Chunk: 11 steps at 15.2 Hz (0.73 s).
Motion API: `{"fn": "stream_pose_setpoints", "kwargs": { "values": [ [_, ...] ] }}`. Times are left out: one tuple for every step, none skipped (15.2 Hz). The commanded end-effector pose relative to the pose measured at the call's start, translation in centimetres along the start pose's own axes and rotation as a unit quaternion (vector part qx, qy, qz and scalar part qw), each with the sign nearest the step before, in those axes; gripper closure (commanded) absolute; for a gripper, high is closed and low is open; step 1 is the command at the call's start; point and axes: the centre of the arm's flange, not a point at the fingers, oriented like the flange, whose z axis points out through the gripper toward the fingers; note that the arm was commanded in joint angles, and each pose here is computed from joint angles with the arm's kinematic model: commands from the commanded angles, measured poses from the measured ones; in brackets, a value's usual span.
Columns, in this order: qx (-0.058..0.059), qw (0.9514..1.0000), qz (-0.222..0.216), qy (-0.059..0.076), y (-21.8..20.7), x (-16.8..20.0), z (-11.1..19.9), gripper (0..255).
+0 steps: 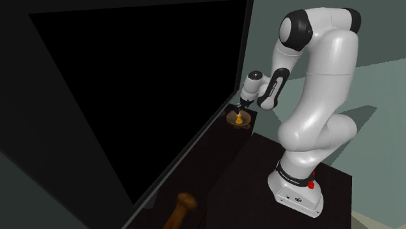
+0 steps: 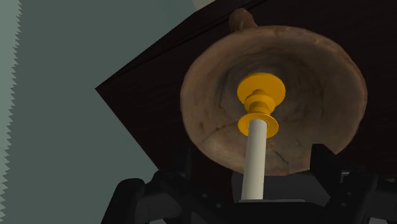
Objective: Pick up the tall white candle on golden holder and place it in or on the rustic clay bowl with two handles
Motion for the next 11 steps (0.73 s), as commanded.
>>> {"fn": "stream_pose_setpoints", "kwargs": {
  "values": [
    [0.000,1.0000,0.000,0.000,0.1,0.0,-2.0,0],
    [0.000,1.0000,0.000,0.000,0.1,0.0,-3.3,0],
    [0.000,1.0000,0.000,0.000,0.1,0.0,-4.3,0],
    [0.000,1.0000,0.000,0.000,0.1,0.0,-4.3,0],
    [0.000,1.0000,0.000,0.000,0.1,0.0,-4.3,0],
    [0.000,1.0000,0.000,0.000,0.1,0.0,-4.3,0],
    [0.000,1.0000,0.000,0.000,0.1,0.0,-4.3,0],
    [0.000,1.0000,0.000,0.000,0.1,0.0,-4.3,0],
    [0.000,1.0000,0.000,0.000,0.1,0.0,-4.3,0],
    [0.000,1.0000,0.000,0.000,0.1,0.0,-4.3,0],
    [0.000,1.0000,0.000,0.000,0.1,0.0,-4.3,0]
  ]
}}
